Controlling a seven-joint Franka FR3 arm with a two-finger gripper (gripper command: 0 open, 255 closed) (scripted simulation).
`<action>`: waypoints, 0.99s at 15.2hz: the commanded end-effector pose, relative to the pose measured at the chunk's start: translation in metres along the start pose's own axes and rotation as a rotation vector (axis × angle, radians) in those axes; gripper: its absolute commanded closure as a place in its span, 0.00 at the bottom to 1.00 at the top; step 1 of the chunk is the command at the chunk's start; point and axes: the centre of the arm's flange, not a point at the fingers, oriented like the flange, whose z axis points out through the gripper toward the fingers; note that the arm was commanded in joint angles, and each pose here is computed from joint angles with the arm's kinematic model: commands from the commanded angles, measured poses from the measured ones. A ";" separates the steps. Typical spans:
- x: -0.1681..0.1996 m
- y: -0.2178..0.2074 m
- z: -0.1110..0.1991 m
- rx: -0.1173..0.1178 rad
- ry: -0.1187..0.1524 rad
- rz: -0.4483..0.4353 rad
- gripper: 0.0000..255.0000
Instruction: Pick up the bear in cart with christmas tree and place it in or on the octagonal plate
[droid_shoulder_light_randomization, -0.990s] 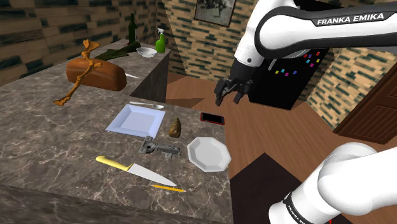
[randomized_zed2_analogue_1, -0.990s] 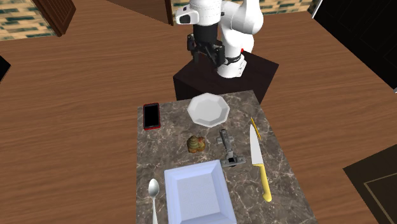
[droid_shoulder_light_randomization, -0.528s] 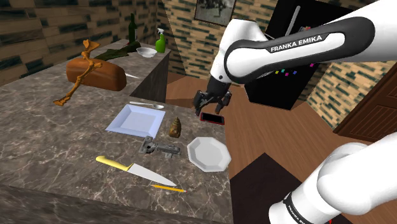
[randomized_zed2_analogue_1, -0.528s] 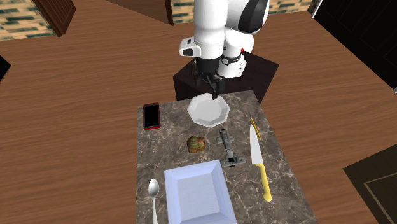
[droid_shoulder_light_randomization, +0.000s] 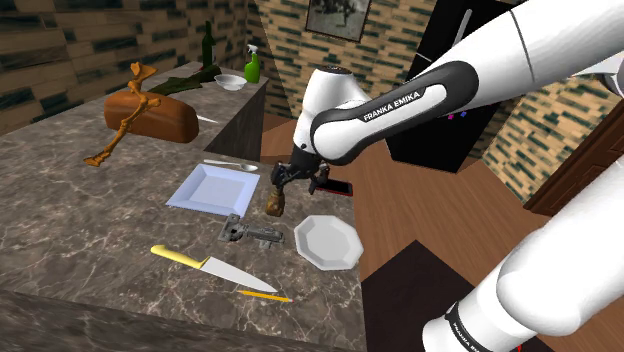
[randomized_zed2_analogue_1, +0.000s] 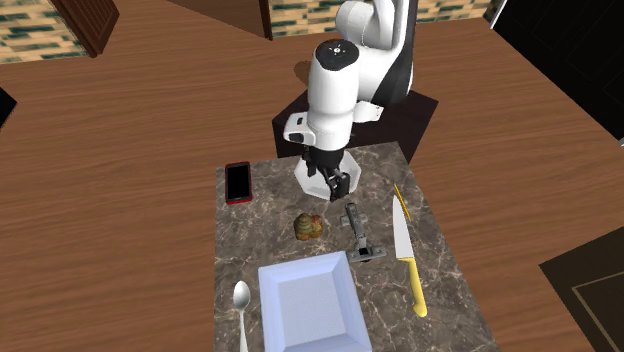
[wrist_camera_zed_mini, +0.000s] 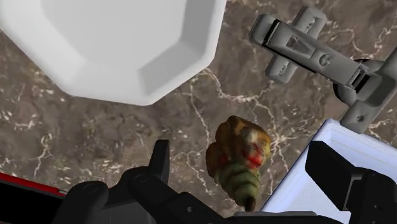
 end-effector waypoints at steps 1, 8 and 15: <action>0.012 -0.012 0.022 -0.004 0.007 0.029 0.00; 0.029 -0.033 0.074 -0.012 0.016 0.074 0.00; 0.030 -0.032 0.099 -0.012 0.016 0.074 0.00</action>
